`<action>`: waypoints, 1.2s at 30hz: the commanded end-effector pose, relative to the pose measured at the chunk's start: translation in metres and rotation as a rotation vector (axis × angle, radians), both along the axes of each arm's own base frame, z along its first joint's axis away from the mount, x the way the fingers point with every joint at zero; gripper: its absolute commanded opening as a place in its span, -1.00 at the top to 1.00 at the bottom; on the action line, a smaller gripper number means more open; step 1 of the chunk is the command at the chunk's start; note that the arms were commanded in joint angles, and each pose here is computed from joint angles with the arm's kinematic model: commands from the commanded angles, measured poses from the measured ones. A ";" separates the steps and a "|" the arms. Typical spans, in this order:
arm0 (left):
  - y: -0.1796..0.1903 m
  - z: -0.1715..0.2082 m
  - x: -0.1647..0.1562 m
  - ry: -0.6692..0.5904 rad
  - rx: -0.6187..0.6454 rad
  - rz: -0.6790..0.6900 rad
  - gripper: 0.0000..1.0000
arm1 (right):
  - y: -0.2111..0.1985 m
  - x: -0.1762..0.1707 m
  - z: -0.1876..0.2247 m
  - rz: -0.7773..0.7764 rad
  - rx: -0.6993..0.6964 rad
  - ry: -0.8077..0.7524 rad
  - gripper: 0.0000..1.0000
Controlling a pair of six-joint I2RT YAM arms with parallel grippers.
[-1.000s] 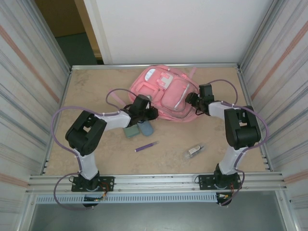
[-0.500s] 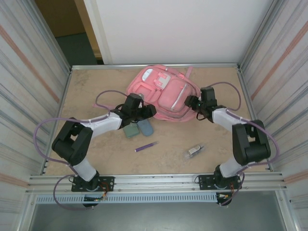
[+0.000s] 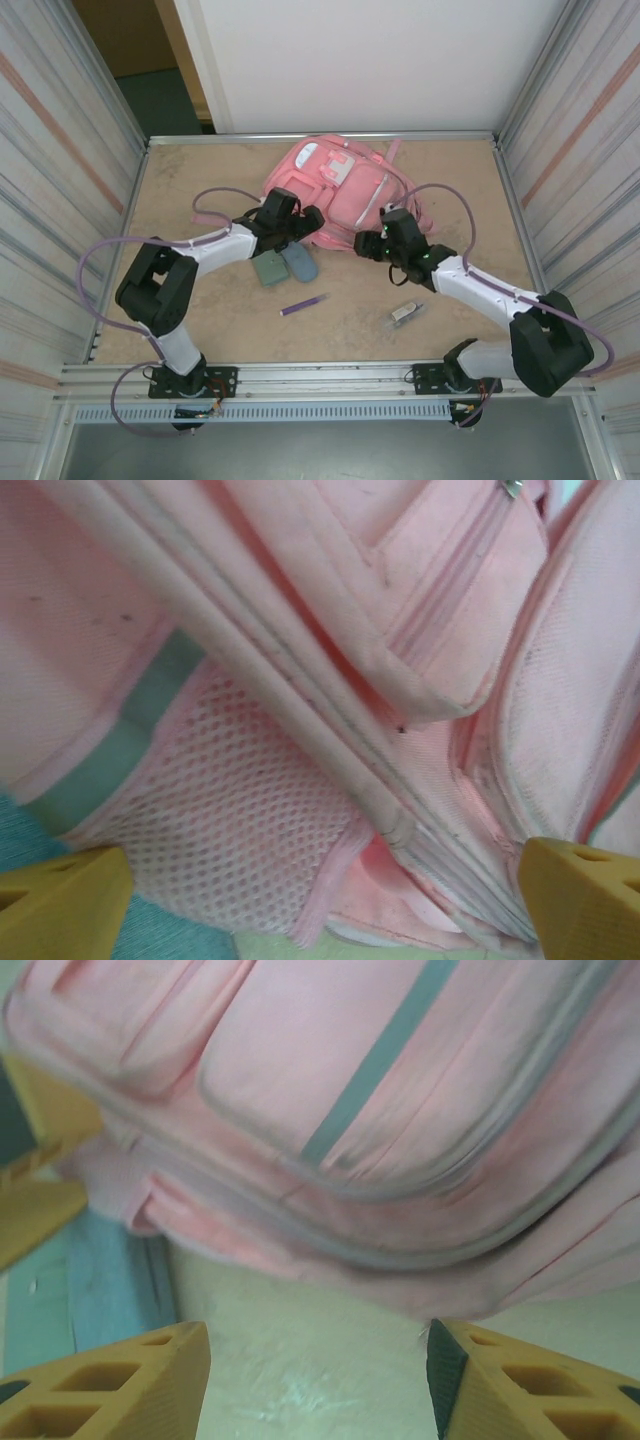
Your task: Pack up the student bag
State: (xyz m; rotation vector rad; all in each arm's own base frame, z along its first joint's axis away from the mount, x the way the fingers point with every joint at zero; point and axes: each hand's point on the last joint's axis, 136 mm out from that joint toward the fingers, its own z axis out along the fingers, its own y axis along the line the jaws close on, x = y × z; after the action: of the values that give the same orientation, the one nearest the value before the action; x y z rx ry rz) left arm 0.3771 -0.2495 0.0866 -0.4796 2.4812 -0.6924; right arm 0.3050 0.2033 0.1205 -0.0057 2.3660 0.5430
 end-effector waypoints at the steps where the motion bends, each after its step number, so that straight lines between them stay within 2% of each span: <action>1: 0.030 -0.016 -0.012 0.060 0.088 0.105 -0.97 | 0.023 -0.012 -0.010 0.116 -0.073 -0.021 -0.17; 6: 0.039 -0.016 -0.002 0.052 0.077 0.143 -0.84 | 0.070 -0.025 -0.018 0.253 -0.093 -0.048 -0.17; 10: 0.058 -0.018 0.012 0.033 0.105 0.206 -0.54 | 0.087 -0.026 -0.032 0.272 -0.114 -0.029 -0.15; 14: 0.064 -0.025 0.029 0.027 0.111 0.205 -0.41 | 0.099 -0.027 -0.041 0.277 -0.097 -0.023 -0.15; 20: 0.069 -0.026 0.040 -0.020 0.141 0.225 0.25 | 0.106 -0.030 -0.054 0.275 -0.127 -0.016 -0.14; 21: 0.070 -0.024 0.041 -0.030 0.149 0.229 0.42 | 0.106 -0.029 -0.059 0.271 -0.135 -0.003 -0.13; 26: 0.065 0.005 0.042 -0.093 0.144 0.170 0.95 | 0.102 -0.024 -0.067 0.260 -0.087 0.039 -0.15; 27: 0.064 0.012 0.041 -0.105 0.142 0.160 1.00 | 0.100 -0.022 -0.069 0.258 -0.079 0.040 -0.16; 33: 0.046 0.053 0.034 -0.126 0.034 0.097 1.00 | 0.099 -0.005 -0.071 0.267 -0.081 0.000 -0.18; 36: 0.037 0.071 0.029 -0.122 -0.031 0.075 1.00 | 0.090 0.008 -0.076 0.200 -0.093 0.003 -0.17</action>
State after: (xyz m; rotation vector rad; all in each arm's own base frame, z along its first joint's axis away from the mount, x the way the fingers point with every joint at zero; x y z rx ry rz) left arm 0.4050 -0.1982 0.1037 -0.5701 2.3993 -0.5681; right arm 0.2993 0.2934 0.0433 -0.3235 2.4334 0.5431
